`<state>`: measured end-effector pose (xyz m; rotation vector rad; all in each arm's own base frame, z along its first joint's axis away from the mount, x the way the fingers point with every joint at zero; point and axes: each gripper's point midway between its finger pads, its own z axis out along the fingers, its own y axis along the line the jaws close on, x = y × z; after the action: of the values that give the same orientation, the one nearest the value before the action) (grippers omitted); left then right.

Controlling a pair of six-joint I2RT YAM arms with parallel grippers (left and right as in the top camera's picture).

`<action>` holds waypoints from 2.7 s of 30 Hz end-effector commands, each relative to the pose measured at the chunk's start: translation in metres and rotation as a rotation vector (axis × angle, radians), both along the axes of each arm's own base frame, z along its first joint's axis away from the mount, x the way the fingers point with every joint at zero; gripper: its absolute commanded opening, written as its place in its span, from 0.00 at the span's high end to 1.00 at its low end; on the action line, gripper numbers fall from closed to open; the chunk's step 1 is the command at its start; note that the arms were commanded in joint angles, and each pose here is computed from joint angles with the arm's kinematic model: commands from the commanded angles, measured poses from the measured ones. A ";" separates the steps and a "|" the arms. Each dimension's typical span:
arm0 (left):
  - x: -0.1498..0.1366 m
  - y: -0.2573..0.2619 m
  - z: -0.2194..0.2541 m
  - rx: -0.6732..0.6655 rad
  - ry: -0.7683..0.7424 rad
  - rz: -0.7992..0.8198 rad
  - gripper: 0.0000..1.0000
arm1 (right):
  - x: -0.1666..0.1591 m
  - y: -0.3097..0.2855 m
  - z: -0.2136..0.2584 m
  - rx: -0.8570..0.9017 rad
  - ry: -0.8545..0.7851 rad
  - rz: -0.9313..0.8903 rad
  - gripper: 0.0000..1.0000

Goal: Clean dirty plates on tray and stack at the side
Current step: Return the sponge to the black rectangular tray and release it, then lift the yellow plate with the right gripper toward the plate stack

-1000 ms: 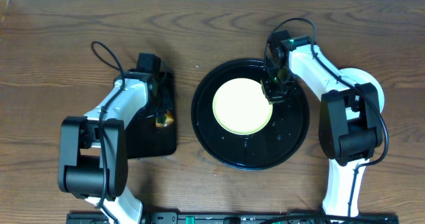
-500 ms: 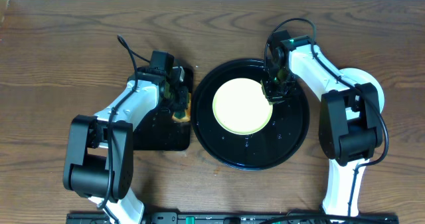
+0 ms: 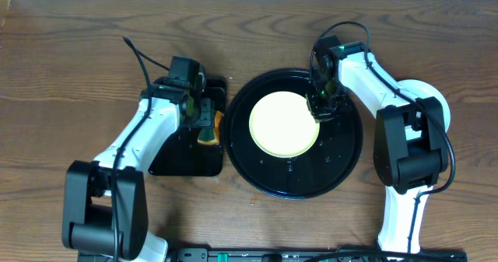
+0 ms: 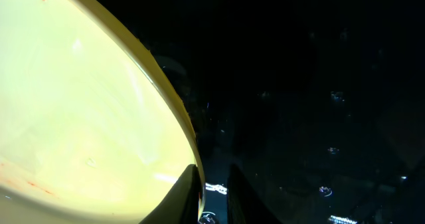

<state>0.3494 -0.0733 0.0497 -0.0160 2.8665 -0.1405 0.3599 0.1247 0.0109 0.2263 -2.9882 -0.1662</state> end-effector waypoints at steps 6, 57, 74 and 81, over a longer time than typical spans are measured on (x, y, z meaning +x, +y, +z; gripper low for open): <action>-0.005 0.007 0.010 0.025 0.011 0.041 0.35 | -0.004 -0.001 -0.008 -0.029 0.016 0.011 0.85; -0.020 0.020 0.052 0.048 -0.055 0.113 0.26 | 0.043 -0.019 0.061 0.309 -0.246 -0.082 0.99; -0.018 0.020 0.053 0.047 -0.062 0.114 0.26 | 0.058 -0.105 0.190 -0.333 -0.721 -0.100 0.99; -0.018 0.020 0.053 0.047 -0.062 0.114 0.25 | 0.050 -0.081 0.214 -0.451 -0.800 -0.023 0.99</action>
<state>0.3276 -0.0557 0.0972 -0.1410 2.8140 -0.0621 0.4140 0.0451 0.2028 0.2155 -3.6636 0.5306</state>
